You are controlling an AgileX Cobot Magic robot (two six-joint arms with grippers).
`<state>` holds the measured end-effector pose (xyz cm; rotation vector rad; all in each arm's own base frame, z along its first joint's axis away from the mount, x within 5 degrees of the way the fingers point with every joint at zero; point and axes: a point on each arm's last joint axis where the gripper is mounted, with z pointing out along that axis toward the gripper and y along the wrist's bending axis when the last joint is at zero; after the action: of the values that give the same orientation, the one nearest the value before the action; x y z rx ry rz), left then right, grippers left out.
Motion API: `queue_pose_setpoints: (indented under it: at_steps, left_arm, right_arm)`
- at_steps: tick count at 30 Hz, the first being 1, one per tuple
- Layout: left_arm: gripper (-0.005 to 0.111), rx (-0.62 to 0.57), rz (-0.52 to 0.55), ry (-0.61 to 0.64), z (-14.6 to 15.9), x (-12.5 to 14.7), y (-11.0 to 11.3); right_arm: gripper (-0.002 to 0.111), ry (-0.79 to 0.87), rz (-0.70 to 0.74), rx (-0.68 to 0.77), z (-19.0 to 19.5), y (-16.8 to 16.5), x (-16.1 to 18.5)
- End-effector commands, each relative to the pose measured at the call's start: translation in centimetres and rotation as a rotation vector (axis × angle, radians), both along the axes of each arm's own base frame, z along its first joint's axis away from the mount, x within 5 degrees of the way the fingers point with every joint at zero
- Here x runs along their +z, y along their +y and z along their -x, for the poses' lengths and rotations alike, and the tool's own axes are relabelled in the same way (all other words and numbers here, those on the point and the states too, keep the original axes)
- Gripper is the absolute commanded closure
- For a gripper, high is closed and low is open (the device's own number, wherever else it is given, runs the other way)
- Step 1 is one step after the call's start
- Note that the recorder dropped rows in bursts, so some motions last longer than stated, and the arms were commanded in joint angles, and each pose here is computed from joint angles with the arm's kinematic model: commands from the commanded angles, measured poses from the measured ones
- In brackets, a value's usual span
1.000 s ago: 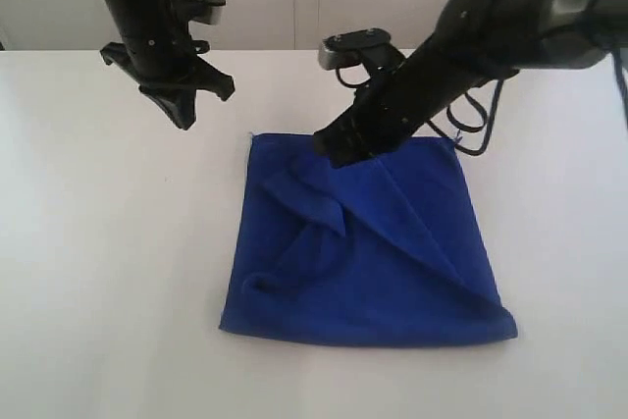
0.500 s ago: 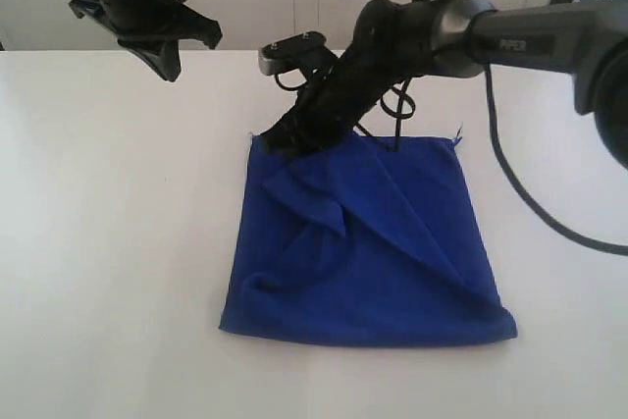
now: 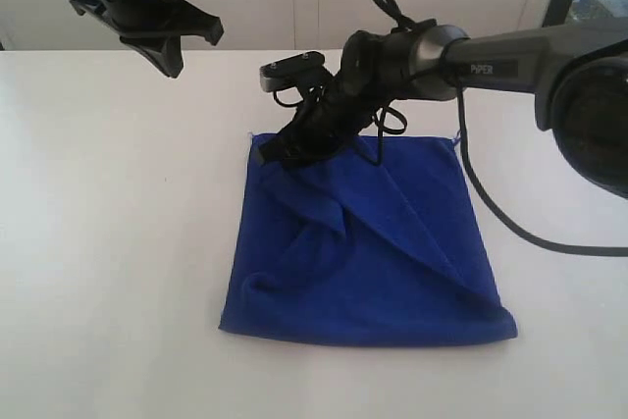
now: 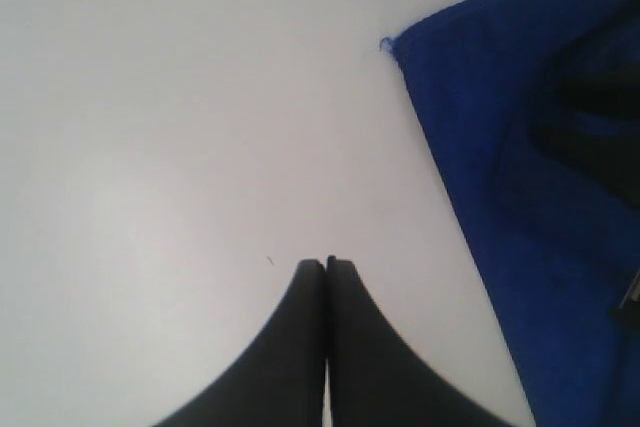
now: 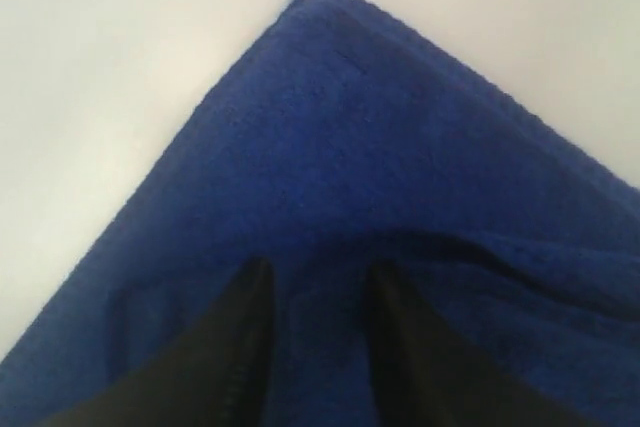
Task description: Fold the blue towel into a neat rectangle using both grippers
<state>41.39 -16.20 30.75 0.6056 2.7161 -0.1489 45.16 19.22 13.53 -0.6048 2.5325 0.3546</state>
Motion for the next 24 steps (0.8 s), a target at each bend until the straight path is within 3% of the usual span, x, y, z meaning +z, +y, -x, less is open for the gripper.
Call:
queue_pose_setpoints:
  at_steps: [1,5,15,21,24]
  left_arm:
    - [0.107,0.004,0.019,-0.006,0.2,0.6,0.0]
    - [0.107,0.004,0.037,-0.002,0.3,0.6,-0.1]
    - [0.107,0.003,0.045,-0.001,0.2,0.5,-0.2]
    - [0.107,0.004,0.046,-0.003,0.2,0.5,-0.2]
    - [0.107,0.004,0.047,-0.006,0.2,0.5,-0.3]
  right_arm:
    - [0.082,-0.023,0.008,0.000,-0.2,0.0,0.3]
    - [0.088,-0.020,0.012,0.000,-0.2,0.0,0.1]
    - [0.088,0.052,0.023,-0.006,0.0,-0.1,-1.8]
    - [0.107,0.046,0.019,-0.010,-0.1,0.0,-1.6]
    - [0.108,0.046,0.019,-0.010,-0.1,0.0,-1.6]
